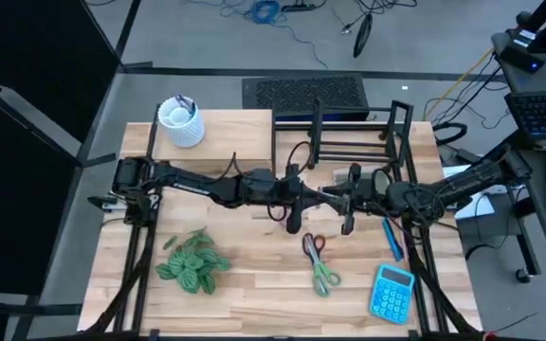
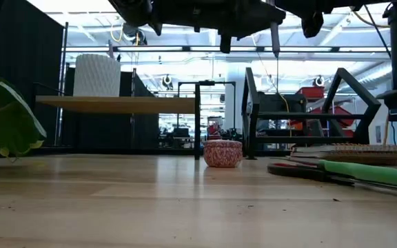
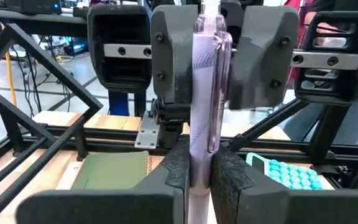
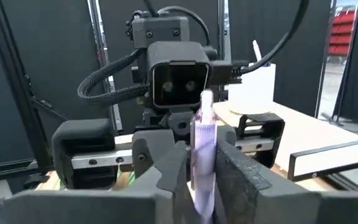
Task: Stock shelves
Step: Put the purple pen into the white pen holder
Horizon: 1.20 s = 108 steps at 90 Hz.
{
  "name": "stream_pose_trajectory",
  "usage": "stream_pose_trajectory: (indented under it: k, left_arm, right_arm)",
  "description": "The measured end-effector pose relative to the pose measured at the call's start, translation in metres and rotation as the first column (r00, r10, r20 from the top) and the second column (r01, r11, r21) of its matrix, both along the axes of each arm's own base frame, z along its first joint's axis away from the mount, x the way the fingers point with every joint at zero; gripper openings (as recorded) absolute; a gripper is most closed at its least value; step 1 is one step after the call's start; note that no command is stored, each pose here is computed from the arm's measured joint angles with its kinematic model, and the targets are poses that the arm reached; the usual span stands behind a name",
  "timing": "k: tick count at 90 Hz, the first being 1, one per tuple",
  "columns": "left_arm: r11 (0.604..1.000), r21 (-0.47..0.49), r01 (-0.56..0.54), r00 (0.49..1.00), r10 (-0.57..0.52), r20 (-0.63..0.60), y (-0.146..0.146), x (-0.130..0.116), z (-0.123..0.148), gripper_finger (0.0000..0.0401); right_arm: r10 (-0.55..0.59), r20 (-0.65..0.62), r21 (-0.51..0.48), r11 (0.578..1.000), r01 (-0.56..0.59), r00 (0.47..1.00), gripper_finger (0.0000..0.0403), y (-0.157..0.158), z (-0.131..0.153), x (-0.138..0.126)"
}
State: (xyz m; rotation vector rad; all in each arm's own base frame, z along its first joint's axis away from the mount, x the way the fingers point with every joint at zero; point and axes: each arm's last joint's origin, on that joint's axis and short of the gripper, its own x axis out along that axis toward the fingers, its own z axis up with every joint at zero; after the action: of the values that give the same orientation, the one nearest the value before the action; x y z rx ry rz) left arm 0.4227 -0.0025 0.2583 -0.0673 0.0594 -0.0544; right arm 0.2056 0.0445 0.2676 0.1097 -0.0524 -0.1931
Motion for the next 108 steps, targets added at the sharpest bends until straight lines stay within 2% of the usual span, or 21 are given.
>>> stream_pose_trajectory:
  k: [18,30,41,68,86,108]
  left_arm:
    - [1.0,0.004,-0.012,1.0,0.012,-0.011,0.001,0.0,-0.001,0.0015]
    - [0.996,0.044,-0.08,0.996,0.081,-0.033,0.004,-0.006,0.007,0.0015]
    - [0.989,0.088,-0.122,0.988,0.129,-0.088,0.006,-0.014,0.013,0.0015]
    - [0.964,0.171,-0.202,0.955,0.232,-0.183,0.008,-0.038,0.035,0.0015]
    - [0.957,0.197,-0.214,0.948,0.253,-0.196,0.009,-0.051,0.048,0.0015]
    - [0.934,0.241,-0.262,0.922,0.317,-0.224,0.011,-0.071,0.064,0.0015]
  right_arm:
    - [0.02,-0.014,-0.016,1.0,-0.02,1.0,0.0152,0.004,0.0,-0.003]
    - [0.025,-0.055,-0.031,0.999,-0.027,0.998,0.0192,0.002,0.001,-0.01]
    - [0.037,-0.086,-0.027,0.999,-0.039,0.996,0.0213,0.0,0.003,-0.022]
    - [0.08,-0.174,0.013,0.997,-0.079,0.981,0.0214,0.002,0.0,-0.044]
    - [0.078,-0.269,0.051,0.996,-0.066,0.96,0.0213,0.002,-0.011,-0.045]
    - [0.057,-0.418,0.106,0.994,-0.013,0.907,0.0213,0.003,-0.03,-0.044]
